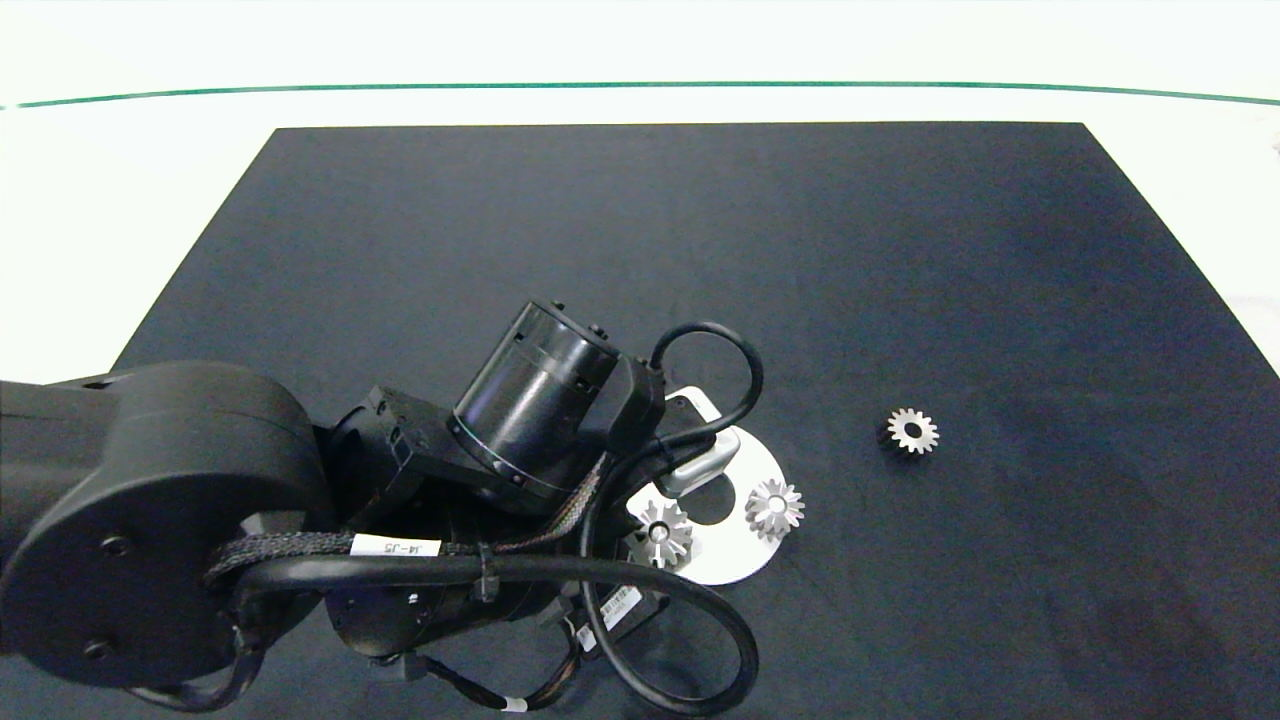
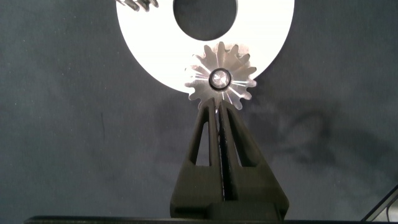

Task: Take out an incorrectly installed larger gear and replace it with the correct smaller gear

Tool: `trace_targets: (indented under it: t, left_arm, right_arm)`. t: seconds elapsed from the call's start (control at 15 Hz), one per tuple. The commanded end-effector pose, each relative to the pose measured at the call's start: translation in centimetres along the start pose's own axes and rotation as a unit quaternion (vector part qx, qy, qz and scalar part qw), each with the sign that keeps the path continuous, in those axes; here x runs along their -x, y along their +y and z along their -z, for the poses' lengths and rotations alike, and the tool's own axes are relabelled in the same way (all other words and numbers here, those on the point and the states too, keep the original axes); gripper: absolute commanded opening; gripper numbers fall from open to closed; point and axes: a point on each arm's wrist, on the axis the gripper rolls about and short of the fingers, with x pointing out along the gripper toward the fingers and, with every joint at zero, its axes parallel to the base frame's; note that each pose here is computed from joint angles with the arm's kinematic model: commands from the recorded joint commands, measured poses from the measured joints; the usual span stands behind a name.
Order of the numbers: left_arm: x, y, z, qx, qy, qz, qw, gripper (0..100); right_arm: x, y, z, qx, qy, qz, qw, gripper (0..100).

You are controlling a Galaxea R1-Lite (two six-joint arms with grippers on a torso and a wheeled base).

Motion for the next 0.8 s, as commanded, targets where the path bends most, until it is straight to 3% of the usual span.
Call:
trace_targets:
  t: [0.07, 0.2, 0.47, 0.53, 0.8]
  left_arm:
    - [-0.19, 0.04, -0.3, 0.004, -0.013, -0.005, 0.9999, 7]
    - [-0.16, 0.19, -0.57, 0.007, -0.028, -0.011, 0.9995, 7]
    - [-0.11, 0.01, 0.18, -0.001, -0.002, -0.003, 1.0, 7]
    - [0.04, 0.08, 0.24, -0.001, -0.001, -0.004, 1.0, 100]
    - [-0.03, 0.14, 0.15, 0.001, -0.005, -0.006, 1.0, 100]
  right_arm:
    - [0.05, 0.01, 0.02, 0.0, 0.0, 0.0, 1.0, 100]
    - [0.1, 0.0, 0.1, 0.0, 0.0, 0.0, 1.0, 100]
    - [0.23, 0.02, 0.28, 0.0, 0.0, 0.0, 1.0, 100]
    - [0.23, 0.01, 0.28, 0.0, 0.0, 0.0, 1.0, 100]
    - [0.2, 0.01, 0.22, 0.0, -0.001, 0.0, 1.0, 100]
